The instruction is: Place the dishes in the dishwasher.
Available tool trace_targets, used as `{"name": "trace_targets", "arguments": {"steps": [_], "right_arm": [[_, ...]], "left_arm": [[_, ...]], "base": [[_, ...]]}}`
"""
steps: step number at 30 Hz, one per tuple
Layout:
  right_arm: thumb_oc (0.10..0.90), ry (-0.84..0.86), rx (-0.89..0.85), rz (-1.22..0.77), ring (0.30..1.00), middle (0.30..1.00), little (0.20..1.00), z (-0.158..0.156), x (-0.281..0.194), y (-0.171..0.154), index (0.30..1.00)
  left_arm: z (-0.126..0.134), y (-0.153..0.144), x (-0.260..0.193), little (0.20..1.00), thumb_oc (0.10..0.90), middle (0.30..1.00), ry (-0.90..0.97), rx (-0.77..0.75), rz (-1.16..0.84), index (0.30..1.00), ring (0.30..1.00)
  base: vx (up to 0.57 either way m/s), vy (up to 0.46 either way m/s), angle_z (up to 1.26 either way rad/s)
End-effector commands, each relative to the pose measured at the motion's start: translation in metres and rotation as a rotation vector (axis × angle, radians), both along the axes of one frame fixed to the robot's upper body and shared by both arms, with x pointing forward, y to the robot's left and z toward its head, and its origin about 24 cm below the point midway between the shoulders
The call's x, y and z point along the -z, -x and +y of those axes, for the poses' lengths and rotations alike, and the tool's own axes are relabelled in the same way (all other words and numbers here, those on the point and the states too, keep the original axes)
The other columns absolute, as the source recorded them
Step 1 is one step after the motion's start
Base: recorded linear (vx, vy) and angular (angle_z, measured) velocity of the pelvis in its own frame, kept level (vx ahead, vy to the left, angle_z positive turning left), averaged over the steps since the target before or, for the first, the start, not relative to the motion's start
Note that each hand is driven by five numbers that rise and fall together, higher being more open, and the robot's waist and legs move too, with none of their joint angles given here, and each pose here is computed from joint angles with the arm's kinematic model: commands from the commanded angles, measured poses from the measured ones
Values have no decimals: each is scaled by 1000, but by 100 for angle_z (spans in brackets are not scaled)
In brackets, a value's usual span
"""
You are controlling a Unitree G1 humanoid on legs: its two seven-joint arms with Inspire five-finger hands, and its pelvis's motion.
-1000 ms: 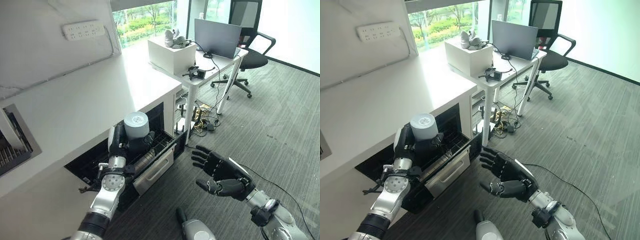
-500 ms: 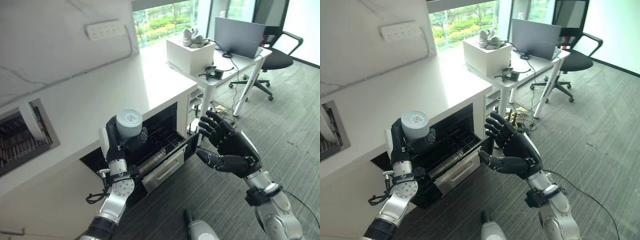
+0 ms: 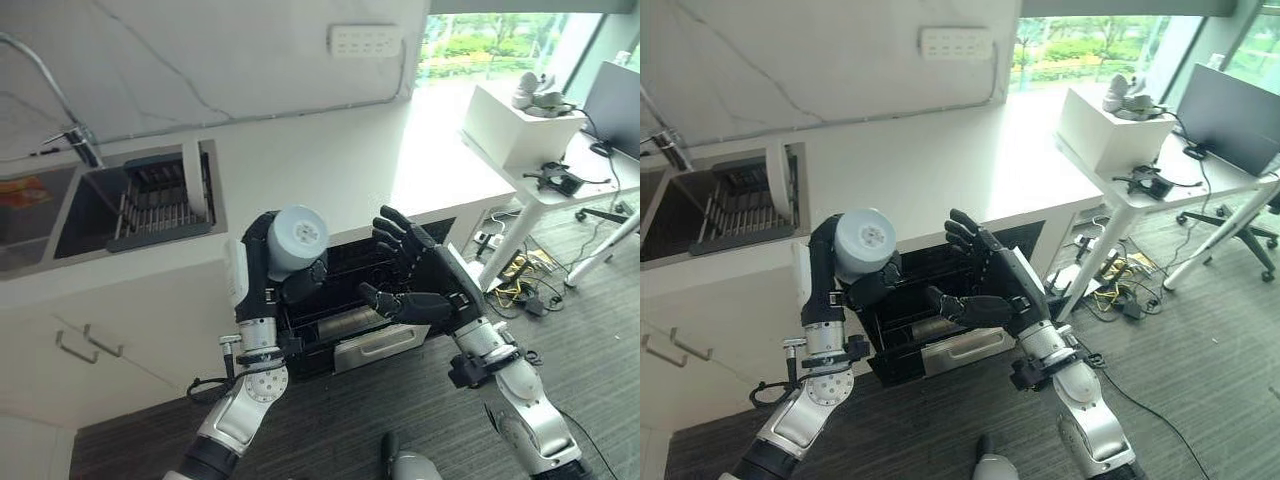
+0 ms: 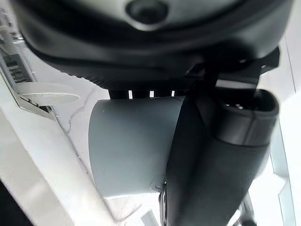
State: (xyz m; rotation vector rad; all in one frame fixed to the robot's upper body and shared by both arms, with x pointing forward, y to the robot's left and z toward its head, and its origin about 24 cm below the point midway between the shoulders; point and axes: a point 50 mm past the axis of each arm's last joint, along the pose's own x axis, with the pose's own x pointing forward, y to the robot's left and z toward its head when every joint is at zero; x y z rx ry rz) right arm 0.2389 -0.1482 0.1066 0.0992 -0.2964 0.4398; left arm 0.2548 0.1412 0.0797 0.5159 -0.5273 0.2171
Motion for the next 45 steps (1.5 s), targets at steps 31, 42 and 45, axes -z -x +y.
{"name": "trace_targets", "arguments": {"steps": [31,42,45], "right_arm": [[800,-44,-245,-198,900,900,900,42,-52,-3,900],[800,-171,-435,-40,900,900,900,57,-34,4,900],[800,-200,-478,-15,900,900,900,62,-29,7,900]], "left_arm": [[-27,13,-47,300,400,300,-39,314,-177,300,300],[-29,16,-33,300,400,300,-42,307,-152,300,300],[-29,15,-27,300,400,300,-35,297,-139,300,300]], "base": [[18,-2,9],[0,0,0],[0,0,0]]}}
